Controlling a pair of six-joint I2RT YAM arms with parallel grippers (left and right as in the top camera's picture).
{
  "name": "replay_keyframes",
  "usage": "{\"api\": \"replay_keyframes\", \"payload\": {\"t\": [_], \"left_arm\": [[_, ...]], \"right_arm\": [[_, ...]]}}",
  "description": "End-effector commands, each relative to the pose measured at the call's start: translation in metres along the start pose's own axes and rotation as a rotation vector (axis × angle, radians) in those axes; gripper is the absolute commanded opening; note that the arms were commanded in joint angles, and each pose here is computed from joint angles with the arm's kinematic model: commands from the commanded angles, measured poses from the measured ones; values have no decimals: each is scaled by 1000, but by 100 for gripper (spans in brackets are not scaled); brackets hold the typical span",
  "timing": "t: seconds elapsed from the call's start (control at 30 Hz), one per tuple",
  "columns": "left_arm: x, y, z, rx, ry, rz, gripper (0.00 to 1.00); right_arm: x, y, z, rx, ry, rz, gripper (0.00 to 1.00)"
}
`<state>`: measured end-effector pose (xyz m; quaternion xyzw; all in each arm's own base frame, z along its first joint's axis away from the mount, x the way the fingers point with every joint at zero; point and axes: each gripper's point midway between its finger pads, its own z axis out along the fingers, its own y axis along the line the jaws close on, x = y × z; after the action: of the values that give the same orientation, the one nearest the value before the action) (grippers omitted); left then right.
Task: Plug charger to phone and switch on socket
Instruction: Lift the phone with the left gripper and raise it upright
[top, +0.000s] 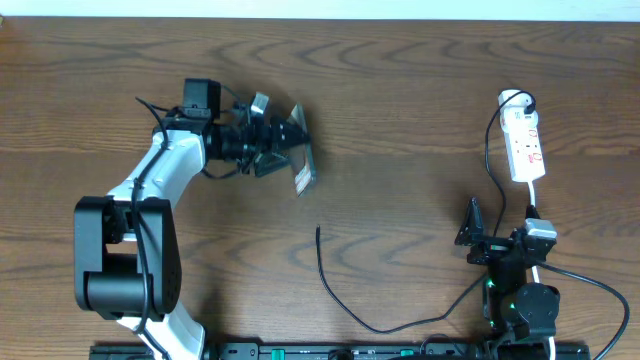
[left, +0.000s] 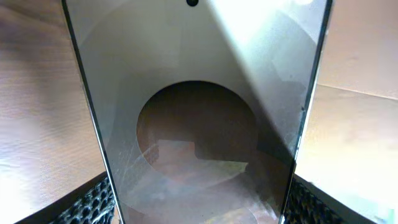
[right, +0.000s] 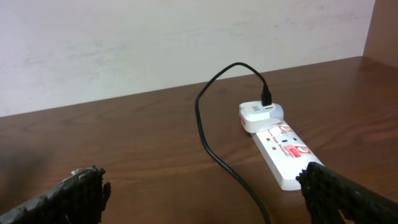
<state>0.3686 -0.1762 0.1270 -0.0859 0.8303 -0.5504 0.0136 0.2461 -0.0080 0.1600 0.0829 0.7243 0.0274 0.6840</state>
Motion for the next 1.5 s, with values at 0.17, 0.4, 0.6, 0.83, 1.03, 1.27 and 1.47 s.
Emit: {"api": "replay_keyframes", "payload": {"t": [0.17,0.4,0.6,0.83,1.03,1.27,1.47], "left_arm": [[-20,-75,-16,240,42,-236,7],[-33,-109,-26,321,46,-279,7],[-36,-120,-29,340,72,-448,8],[-36,-120,-29,337,92,-558,7],[-36,-120,-30,335,101,-616,7],[-35,-119,-35,337,117,-616,7],[-35,-118,-40,340,125,-614,7]], "right_arm": [[1,-4,0,19,0,-15,99],[1,-4,0,19,0,-15,99],[1,-4,0,19,0,-15,99],[1,-4,0,19,0,-15,99],[0,-4,0,18,0,-14,99],[1,-4,0,19,0,-15,99],[1,-4,0,19,0,-15,99]]}}
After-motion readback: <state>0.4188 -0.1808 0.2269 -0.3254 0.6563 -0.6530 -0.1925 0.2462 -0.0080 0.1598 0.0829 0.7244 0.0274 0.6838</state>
